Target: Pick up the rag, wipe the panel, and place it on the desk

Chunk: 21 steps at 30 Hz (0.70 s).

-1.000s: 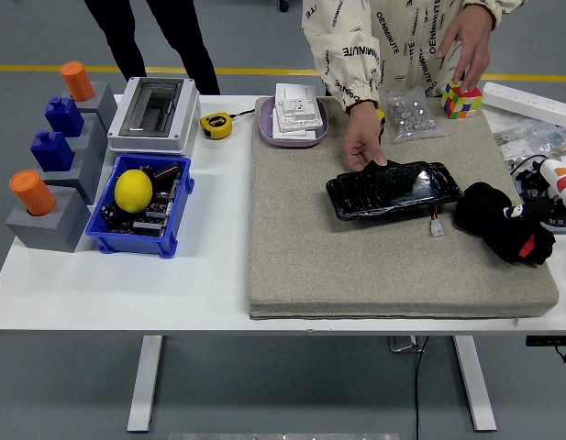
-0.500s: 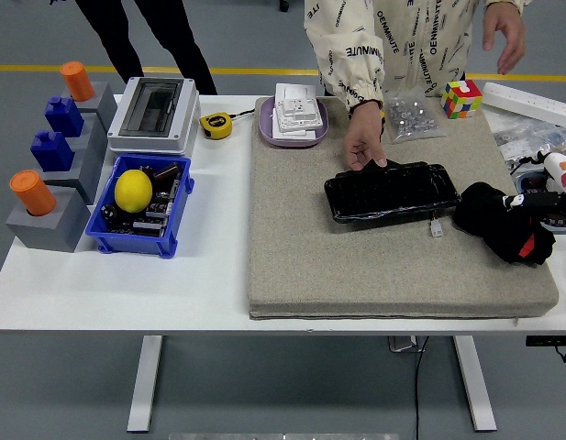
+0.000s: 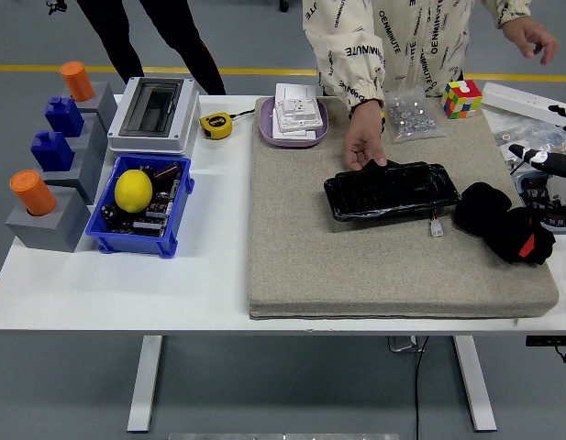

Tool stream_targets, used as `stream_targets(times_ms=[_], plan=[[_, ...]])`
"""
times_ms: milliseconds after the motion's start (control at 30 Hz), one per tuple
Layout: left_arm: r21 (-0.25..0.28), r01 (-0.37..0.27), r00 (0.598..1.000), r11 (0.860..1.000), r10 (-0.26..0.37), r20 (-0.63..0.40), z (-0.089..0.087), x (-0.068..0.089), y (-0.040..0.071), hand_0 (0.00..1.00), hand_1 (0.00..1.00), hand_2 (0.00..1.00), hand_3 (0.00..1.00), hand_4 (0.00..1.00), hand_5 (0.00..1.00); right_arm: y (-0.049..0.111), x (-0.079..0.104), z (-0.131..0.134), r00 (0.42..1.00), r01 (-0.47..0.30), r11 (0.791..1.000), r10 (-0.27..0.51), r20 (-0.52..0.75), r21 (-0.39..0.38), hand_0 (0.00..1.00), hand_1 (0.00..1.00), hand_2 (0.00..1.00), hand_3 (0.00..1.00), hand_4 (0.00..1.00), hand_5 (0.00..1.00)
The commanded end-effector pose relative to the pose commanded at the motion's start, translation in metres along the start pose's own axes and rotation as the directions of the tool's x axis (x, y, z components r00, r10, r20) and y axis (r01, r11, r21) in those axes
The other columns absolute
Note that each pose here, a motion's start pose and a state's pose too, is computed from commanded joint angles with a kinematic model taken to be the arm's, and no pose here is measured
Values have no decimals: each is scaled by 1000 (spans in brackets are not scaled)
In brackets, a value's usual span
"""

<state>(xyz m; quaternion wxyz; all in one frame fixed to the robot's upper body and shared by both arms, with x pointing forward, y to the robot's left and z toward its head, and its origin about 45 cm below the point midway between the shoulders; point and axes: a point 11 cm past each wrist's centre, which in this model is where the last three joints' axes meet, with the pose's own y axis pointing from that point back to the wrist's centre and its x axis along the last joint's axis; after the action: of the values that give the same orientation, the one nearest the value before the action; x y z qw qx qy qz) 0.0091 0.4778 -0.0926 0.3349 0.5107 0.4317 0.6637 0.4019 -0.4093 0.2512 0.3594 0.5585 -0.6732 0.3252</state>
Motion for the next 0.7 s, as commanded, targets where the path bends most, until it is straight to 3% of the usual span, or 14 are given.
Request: stream_targets(times_ms=[200, 367, 567, 700], plan=[[2, 0, 1000, 1000, 0, 2, -1, 0, 0, 641, 689, 725, 565, 591, 467, 8, -4, 8, 959, -47, 999, 47, 278, -8, 765, 711, 792, 788, 998, 670], [3, 1, 1000, 1000, -1, 4, -2, -1, 0, 640, 689, 725, 565, 592, 469, 14, -18, 3, 874, -4, 999, -21, 485, 51, 756, 705, 781, 761, 998, 664], [1, 0, 1000, 1000, 0, 7, -1, 0, 0, 640, 689, 724, 564, 592, 468, 16, -25, 0, 708, 37, 997, -77, 702, 72, 751, 705, 777, 760, 998, 675], [0, 0, 1000, 1000, 0, 7, 0, 0, 0, 640, 689, 724, 564, 592, 468, 15, -23, -2, 569, 49, 995, -97, 817, 84, 751, 705, 777, 760, 998, 675]])
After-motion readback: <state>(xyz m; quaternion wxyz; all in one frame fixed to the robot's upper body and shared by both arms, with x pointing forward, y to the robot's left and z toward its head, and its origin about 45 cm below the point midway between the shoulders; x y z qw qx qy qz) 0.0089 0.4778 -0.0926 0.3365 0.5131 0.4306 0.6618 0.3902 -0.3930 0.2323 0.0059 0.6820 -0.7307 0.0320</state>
